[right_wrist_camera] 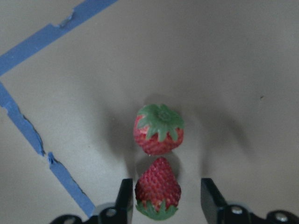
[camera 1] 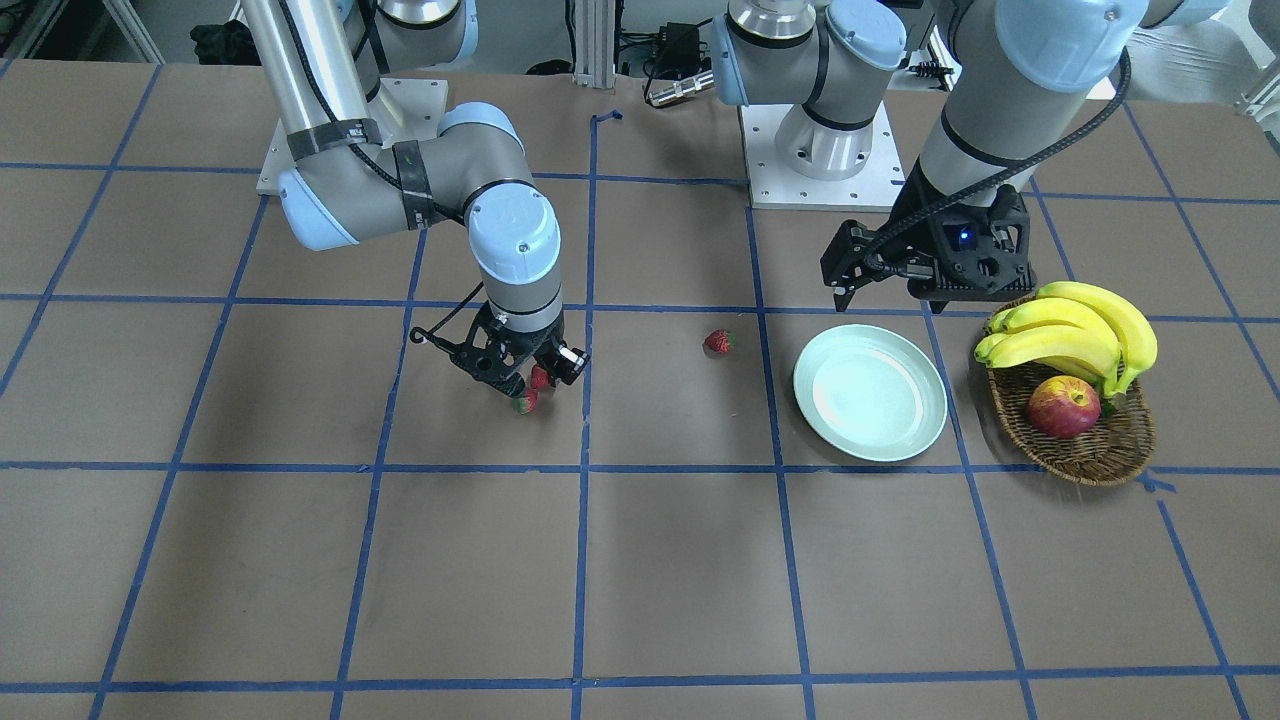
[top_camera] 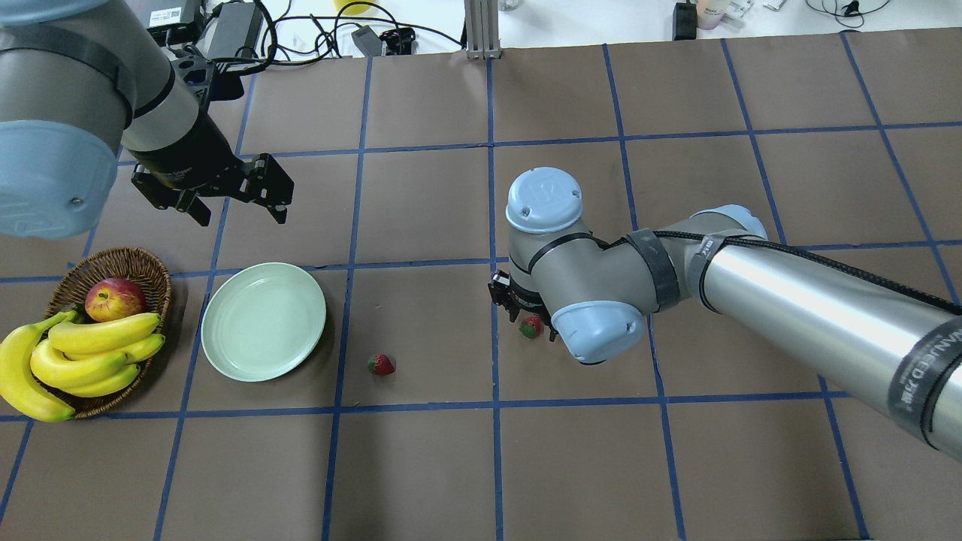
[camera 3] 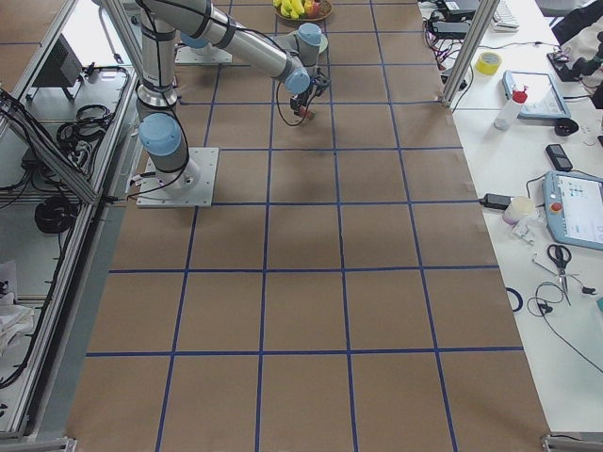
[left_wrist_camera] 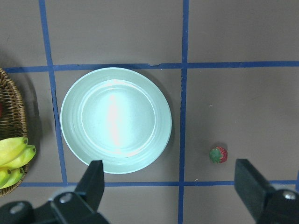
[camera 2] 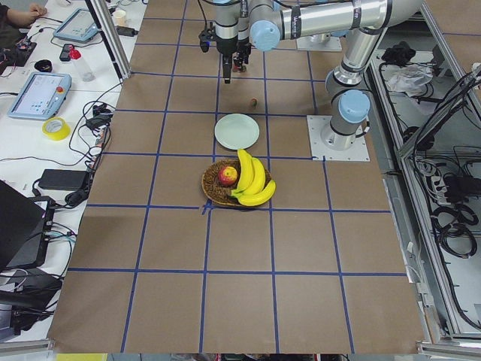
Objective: Collect all strawberries into plate
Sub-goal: 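Return the right gripper to the cluster and grasp a second strawberry, then carry the second strawberry toward the plate and release it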
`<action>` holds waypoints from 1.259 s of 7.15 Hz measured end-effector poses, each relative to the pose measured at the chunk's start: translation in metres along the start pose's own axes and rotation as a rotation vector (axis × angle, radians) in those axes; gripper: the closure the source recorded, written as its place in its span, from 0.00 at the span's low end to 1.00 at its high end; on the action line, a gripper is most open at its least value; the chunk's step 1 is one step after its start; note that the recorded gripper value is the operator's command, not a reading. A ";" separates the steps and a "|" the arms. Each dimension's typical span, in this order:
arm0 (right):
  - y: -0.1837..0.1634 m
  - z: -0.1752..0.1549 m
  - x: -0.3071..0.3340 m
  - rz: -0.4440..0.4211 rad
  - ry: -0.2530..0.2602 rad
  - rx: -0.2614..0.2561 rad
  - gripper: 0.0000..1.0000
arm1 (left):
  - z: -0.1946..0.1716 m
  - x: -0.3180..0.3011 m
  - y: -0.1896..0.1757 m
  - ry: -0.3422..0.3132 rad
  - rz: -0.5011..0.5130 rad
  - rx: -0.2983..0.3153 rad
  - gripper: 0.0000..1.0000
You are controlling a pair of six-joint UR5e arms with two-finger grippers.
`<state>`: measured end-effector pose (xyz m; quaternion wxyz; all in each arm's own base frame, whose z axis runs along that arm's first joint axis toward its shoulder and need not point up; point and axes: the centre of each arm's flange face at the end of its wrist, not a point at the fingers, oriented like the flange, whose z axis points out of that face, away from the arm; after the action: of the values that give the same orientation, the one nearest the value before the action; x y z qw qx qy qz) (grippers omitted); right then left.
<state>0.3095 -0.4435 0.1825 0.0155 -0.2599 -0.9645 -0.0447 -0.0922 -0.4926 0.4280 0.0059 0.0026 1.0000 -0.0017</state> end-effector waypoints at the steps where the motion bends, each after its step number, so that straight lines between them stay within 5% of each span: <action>1: -0.001 0.003 -0.001 0.000 0.000 -0.001 0.83 | 0.001 0.000 -0.001 0.001 0.011 0.000 0.00; 3: -0.002 0.000 -0.003 0.000 -0.008 0.004 0.82 | 0.000 0.000 -0.002 0.001 0.018 0.006 0.00; 7: 0.031 -0.035 -0.053 -0.073 -0.151 -0.028 0.76 | -0.003 0.000 -0.002 -0.004 0.020 0.021 0.00; 8: 0.043 -0.032 -0.071 -0.108 -0.164 -0.028 0.59 | -0.003 0.000 -0.002 -0.004 0.020 0.020 0.00; 9: 0.048 -0.025 -0.086 -0.129 -0.168 -0.031 0.19 | -0.004 0.000 -0.001 -0.004 0.021 0.020 0.00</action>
<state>0.4083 -0.4477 0.2070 -0.0723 -0.2005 -0.9763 -0.0386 -0.0924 -0.4934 0.4317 0.0079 0.0131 0.9998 -0.0116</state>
